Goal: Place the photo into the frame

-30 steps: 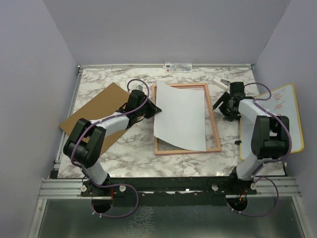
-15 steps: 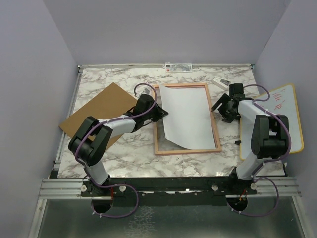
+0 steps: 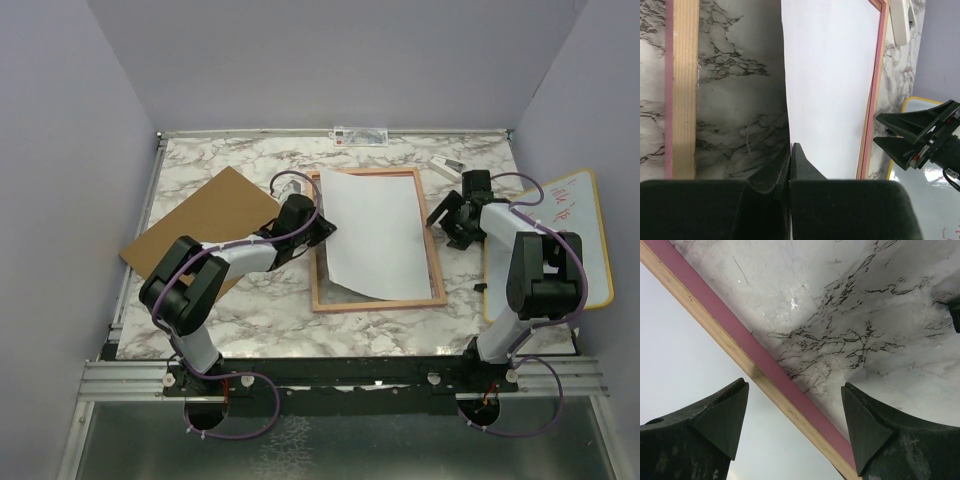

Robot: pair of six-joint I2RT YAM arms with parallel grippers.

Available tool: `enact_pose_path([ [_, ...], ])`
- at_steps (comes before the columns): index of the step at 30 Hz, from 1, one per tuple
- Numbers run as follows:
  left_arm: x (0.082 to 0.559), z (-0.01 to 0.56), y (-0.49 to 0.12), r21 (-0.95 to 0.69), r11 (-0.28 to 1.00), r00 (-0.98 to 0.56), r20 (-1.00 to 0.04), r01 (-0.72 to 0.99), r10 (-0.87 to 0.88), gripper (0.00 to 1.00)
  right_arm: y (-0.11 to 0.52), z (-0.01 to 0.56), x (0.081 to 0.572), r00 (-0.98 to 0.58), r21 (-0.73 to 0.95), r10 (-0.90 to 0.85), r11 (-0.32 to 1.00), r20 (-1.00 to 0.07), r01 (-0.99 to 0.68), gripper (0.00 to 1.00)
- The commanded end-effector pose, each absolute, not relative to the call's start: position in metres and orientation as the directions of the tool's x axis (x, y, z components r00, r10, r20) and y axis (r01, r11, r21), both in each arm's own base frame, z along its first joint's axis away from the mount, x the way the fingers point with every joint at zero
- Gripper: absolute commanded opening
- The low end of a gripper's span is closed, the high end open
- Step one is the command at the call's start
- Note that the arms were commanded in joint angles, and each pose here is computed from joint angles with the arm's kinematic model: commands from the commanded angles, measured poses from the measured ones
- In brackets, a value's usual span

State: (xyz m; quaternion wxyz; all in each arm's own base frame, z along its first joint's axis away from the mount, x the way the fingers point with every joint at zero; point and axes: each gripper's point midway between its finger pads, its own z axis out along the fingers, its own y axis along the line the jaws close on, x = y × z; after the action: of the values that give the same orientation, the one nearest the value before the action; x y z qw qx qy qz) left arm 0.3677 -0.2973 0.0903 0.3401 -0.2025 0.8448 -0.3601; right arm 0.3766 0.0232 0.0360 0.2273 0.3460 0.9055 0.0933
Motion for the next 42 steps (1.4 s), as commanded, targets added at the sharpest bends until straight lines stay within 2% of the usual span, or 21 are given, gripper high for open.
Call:
enact_pose_path([
  [1, 0.375, 0.105, -0.305, -0.755, 0.655, -0.665, -0.472, -0.034, -0.579, 0.0, 0.025, 0.03, 0.377, -0.656, 0.337, 0.678, 0.734, -0.331, 0.589, 0.79],
  [11, 0.364, 0.097, -0.328, -0.778, 0.628, -0.752, -0.41, -0.008, -0.516, 0.0, 0.025, 0.027, 0.376, -0.659, 0.335, 0.678, 0.734, -0.325, 0.591, 0.79],
  [17, 0.357, 0.09, -0.335, -0.775, 0.632, -0.789, -0.384, -0.007, -0.48, 0.04, 0.027, 0.025, 0.376, -0.662, 0.339, 0.678, 0.734, -0.32, 0.589, 0.79],
  [30, 0.342, 0.082, -0.342, -0.786, 0.616, -0.813, -0.326, -0.051, -0.483, 0.03, 0.029, 0.024, 0.372, -0.669, 0.346, 0.676, 0.735, -0.308, 0.583, 0.79],
  [35, 0.346, 0.078, -0.331, -0.738, 0.671, -0.791, -0.365, -0.075, -0.49, 0.18, 0.031, 0.024, 0.369, -0.673, 0.353, 0.675, 0.735, -0.303, 0.579, 0.79],
  [38, 0.35, 0.078, -0.325, -0.69, 0.72, -0.79, -0.4, -0.073, -0.464, 0.34, 0.032, 0.025, 0.369, -0.673, 0.36, 0.675, 0.735, -0.302, 0.575, 0.79],
  [42, 0.354, 0.083, -0.326, -0.668, 0.743, -0.797, -0.423, -0.047, -0.431, 0.5, 0.033, 0.025, 0.367, -0.673, 0.363, 0.675, 0.734, -0.302, 0.574, 0.79],
])
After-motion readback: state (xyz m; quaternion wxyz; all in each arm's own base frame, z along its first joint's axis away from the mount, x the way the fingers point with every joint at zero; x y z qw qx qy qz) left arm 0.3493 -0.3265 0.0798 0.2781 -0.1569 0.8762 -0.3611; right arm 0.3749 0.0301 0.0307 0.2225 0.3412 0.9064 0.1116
